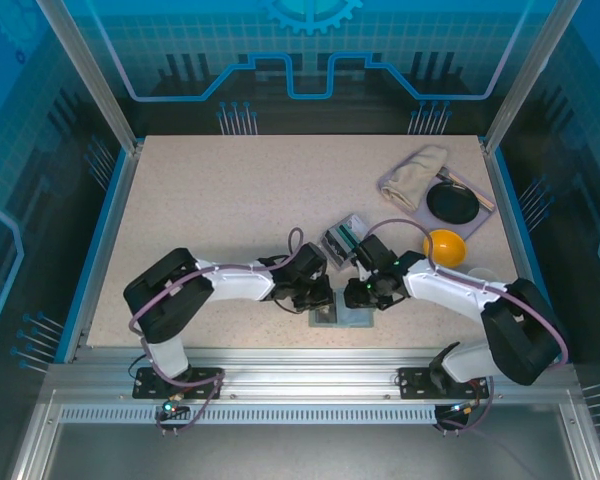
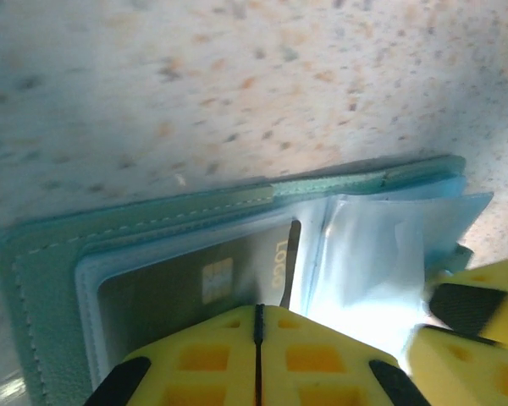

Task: Put the credit cards into the card holder
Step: Move the card holder to the bottom-center of the table, then rotate the storage box at the center of the table.

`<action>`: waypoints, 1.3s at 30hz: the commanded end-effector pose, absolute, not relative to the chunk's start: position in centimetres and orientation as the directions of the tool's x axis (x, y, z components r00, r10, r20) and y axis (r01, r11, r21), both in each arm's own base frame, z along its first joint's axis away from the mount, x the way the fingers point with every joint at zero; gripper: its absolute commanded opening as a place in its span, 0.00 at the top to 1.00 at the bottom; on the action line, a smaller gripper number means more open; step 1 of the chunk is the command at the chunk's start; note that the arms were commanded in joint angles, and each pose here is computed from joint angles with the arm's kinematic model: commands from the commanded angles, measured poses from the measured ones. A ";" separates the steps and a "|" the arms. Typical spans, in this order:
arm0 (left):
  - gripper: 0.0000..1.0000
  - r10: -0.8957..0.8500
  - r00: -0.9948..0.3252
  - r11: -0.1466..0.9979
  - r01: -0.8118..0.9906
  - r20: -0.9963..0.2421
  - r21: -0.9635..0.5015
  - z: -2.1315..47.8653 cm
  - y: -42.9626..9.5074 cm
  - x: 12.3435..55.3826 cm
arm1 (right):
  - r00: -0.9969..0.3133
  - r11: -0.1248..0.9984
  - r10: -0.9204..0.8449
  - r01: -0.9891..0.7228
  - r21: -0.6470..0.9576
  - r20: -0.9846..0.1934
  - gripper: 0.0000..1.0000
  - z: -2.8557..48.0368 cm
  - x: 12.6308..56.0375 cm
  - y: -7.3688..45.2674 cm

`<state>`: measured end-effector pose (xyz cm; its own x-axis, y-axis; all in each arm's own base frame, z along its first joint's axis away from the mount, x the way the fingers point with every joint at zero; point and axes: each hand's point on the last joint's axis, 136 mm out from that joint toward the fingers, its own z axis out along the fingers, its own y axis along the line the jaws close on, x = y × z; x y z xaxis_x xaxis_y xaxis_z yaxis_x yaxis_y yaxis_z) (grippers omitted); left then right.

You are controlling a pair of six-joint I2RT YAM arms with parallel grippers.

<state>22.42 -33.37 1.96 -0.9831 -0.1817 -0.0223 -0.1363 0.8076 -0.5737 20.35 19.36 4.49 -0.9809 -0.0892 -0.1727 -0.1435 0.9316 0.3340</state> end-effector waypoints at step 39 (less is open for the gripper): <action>0.52 -0.396 -0.913 0.735 -0.253 -0.094 -0.629 8.0 -27.6 26.9 | -0.966 0.889 -0.100 -0.195 0.413 -0.240 0.37 8.6 38.3 18.4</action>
